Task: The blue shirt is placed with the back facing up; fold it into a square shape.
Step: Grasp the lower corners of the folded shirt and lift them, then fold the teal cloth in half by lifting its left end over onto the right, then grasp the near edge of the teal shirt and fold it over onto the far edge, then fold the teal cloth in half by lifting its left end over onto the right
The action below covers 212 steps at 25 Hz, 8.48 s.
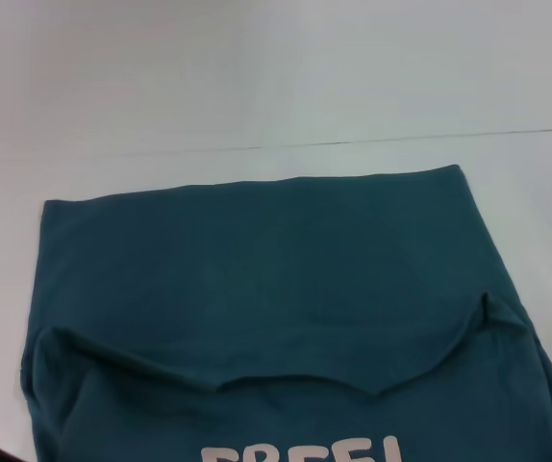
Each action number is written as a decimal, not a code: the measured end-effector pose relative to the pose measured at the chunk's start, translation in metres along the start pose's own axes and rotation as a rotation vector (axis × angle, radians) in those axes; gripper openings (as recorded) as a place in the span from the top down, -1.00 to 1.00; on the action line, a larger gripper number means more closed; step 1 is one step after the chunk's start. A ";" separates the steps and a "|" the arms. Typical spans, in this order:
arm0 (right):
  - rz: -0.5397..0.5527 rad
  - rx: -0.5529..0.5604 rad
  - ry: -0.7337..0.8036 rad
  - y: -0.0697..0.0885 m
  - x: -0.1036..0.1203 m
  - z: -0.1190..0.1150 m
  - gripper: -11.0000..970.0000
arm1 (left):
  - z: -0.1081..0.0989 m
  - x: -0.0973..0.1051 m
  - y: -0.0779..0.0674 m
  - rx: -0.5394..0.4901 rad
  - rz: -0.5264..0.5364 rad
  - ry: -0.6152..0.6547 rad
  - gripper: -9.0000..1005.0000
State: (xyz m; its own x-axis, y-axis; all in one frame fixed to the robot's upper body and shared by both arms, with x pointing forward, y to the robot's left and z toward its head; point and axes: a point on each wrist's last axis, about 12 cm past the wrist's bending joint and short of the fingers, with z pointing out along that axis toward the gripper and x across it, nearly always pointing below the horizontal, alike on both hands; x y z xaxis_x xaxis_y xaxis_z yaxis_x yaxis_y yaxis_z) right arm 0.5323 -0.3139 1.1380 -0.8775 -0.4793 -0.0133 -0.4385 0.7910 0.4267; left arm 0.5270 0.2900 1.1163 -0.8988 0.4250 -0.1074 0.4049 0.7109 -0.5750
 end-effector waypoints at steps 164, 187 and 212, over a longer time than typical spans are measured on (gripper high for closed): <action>-0.364 0.268 -0.645 0.035 -0.147 -0.034 -0.91 | -0.016 -0.008 0.032 -0.133 -0.422 -0.394 -0.76; -0.607 0.242 -0.615 0.060 -0.145 -0.033 -0.91 | -0.005 -0.014 0.044 -0.109 -0.596 -0.439 -0.68; -0.746 0.122 -0.584 0.074 -0.136 -0.026 -0.91 | -0.009 -0.031 0.046 -0.165 -0.561 -0.477 -0.60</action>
State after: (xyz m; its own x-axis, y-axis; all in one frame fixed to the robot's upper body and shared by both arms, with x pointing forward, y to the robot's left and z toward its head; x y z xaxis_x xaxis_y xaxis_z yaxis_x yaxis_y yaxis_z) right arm 0.6244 -0.1997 1.1951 -0.3078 -0.6364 -0.7073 -0.9123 0.4085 0.0294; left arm 0.5751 0.3146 1.1004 -0.9376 -0.2877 -0.1953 -0.1490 0.8398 -0.5220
